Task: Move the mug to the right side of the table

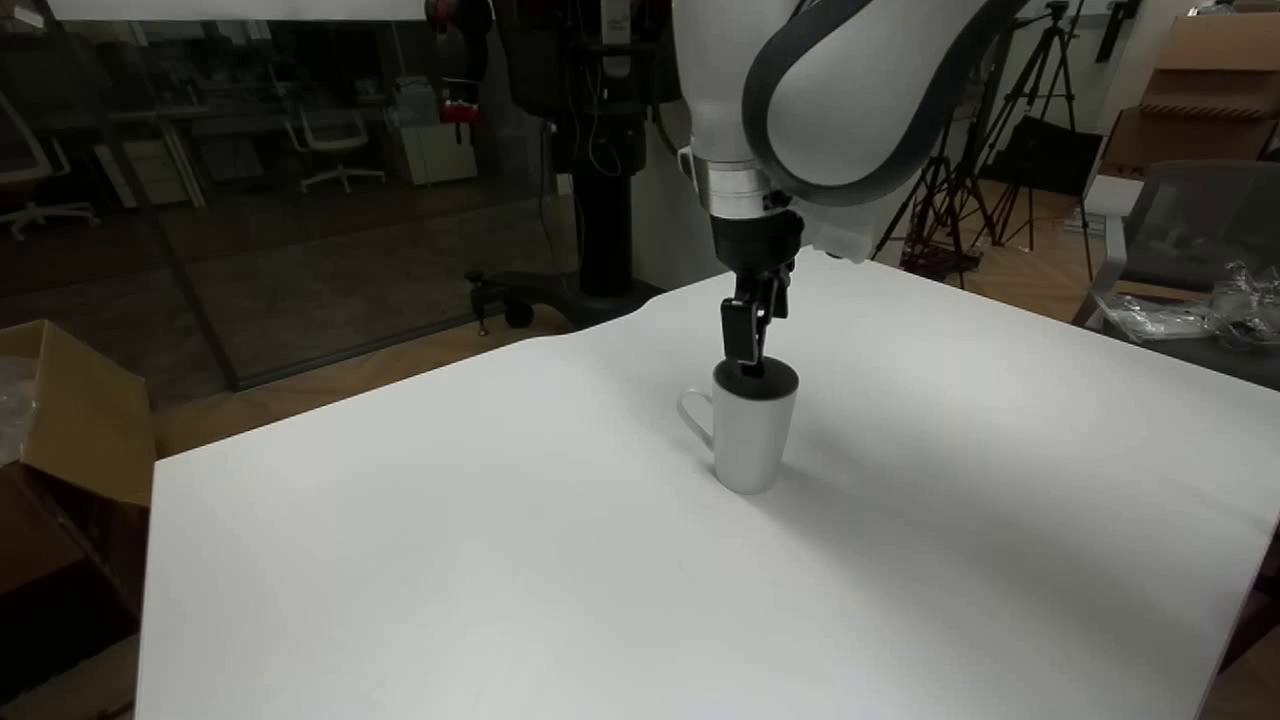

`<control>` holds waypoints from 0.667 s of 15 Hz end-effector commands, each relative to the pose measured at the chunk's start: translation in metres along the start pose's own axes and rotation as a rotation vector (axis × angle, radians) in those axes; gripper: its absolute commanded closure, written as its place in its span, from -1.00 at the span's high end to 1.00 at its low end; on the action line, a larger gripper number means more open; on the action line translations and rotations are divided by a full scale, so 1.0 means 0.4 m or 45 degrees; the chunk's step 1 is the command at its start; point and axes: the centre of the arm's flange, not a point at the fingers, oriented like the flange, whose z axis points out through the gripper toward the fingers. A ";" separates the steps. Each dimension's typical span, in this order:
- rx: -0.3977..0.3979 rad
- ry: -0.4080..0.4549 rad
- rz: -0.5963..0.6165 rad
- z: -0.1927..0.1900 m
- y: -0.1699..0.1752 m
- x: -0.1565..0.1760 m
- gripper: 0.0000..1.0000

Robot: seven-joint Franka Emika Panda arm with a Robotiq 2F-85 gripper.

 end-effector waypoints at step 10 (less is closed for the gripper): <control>0.134 -0.018 0.045 0.073 0.058 -0.032 0.96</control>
